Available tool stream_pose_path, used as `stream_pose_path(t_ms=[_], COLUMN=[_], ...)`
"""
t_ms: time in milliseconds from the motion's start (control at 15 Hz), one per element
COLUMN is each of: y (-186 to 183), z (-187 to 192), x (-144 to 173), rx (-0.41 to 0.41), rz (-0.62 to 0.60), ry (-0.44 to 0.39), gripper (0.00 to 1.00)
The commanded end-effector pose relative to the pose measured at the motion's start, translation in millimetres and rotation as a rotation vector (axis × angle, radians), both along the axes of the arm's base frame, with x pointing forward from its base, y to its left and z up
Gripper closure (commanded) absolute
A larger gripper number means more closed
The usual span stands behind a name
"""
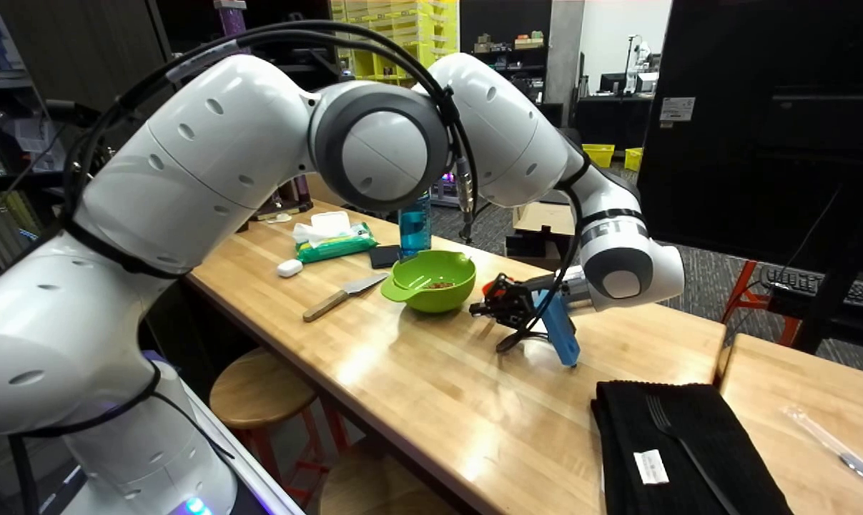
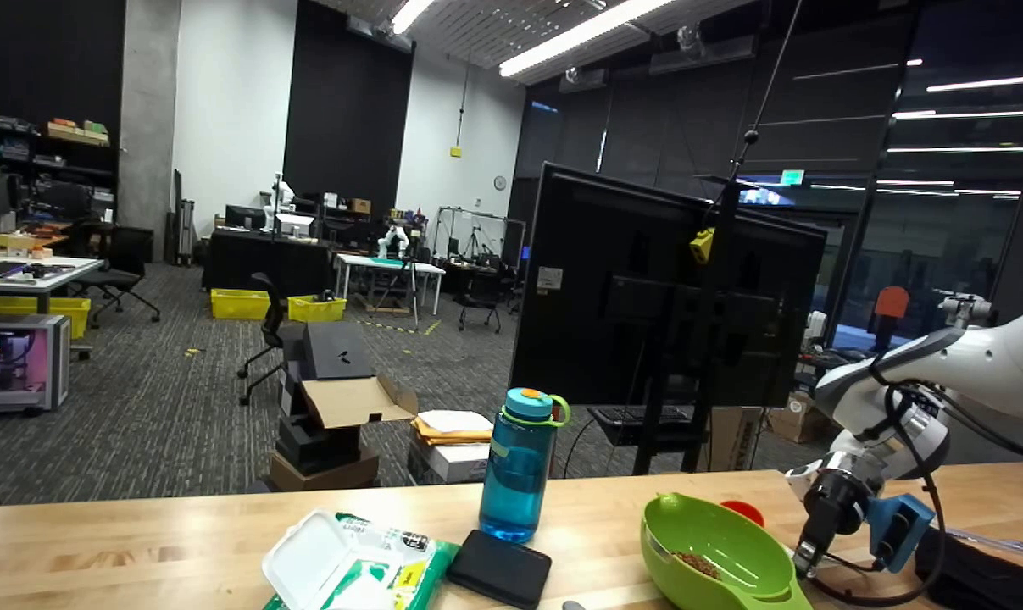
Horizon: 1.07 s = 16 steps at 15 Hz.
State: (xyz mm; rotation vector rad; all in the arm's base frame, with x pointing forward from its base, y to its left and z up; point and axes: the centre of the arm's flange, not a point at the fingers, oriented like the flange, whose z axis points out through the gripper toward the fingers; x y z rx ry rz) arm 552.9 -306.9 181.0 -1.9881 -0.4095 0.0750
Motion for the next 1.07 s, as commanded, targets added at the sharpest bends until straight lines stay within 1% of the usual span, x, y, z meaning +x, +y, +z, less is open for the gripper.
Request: stream_pose_path(t_ms=[0, 333, 1000], y=[-0.2, 7.1, 29.2], z=[23.4, 47.3, 91.9], x=[-8.5, -4.6, 2.4], rx=[0.011, 0.023, 0.023], rz=[-0.006, 0.017, 0.091], ry=[-0.031, -0.059, -0.081], gripper=[0.99, 0.99, 0.99])
